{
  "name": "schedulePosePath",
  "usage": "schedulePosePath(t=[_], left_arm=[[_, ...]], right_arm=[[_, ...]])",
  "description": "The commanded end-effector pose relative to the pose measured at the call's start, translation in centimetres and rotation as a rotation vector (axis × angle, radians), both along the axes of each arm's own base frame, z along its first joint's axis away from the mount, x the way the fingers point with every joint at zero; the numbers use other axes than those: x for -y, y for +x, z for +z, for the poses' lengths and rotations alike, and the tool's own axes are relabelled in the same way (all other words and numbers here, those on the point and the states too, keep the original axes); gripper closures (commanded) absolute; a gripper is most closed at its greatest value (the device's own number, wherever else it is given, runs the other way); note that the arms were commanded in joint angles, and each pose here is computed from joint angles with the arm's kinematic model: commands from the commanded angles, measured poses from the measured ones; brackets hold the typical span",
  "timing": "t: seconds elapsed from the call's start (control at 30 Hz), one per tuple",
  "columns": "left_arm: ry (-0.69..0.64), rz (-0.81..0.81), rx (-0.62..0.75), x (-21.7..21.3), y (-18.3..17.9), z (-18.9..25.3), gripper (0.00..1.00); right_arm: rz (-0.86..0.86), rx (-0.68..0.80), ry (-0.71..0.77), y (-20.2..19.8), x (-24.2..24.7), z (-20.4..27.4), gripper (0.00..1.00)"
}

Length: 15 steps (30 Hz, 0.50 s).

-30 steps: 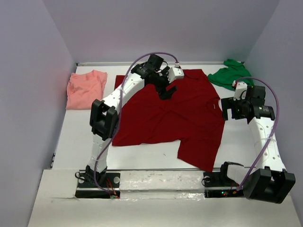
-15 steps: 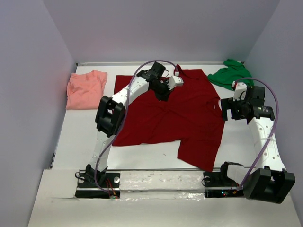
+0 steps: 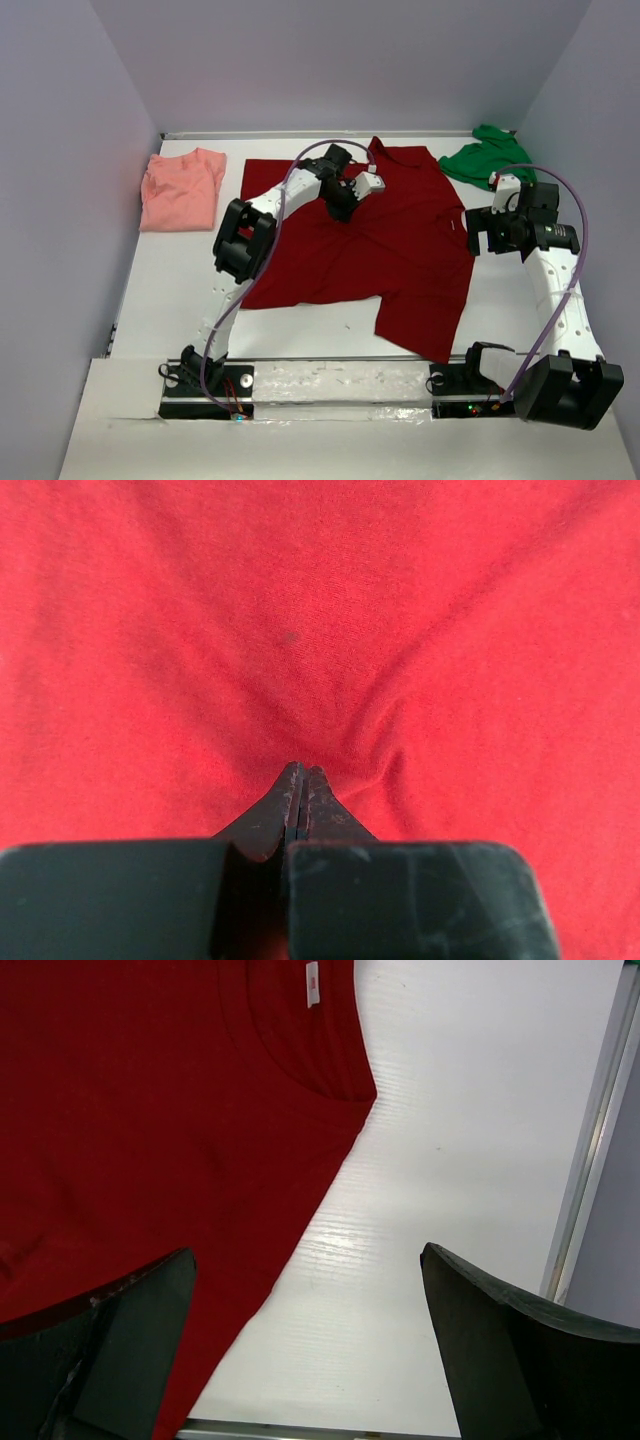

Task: Fold and stack the t-shirts
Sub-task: Flatten the tshirt out

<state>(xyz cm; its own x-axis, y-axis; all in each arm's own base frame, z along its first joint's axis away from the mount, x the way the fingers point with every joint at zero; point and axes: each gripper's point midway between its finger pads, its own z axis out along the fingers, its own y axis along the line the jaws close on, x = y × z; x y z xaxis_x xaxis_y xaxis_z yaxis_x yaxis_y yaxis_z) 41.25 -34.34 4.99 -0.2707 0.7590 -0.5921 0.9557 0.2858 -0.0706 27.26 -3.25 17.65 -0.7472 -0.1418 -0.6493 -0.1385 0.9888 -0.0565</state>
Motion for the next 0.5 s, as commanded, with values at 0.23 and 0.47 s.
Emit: schedulePosePath(t=[0.23, 0.47], left_arm=[[-0.015, 0.018, -0.011, 0.7, 0.8, 0.1, 1.0], [0.037, 0.085, 0.002, 0.5, 2.7, -1.5, 1.0]], right_arm=[[0.017, 0.046, 0.02, 1.1, -0.3, 0.7, 0.0], [0.035, 0.036, 0.039, 1.3, -0.7, 0.4, 0.0]])
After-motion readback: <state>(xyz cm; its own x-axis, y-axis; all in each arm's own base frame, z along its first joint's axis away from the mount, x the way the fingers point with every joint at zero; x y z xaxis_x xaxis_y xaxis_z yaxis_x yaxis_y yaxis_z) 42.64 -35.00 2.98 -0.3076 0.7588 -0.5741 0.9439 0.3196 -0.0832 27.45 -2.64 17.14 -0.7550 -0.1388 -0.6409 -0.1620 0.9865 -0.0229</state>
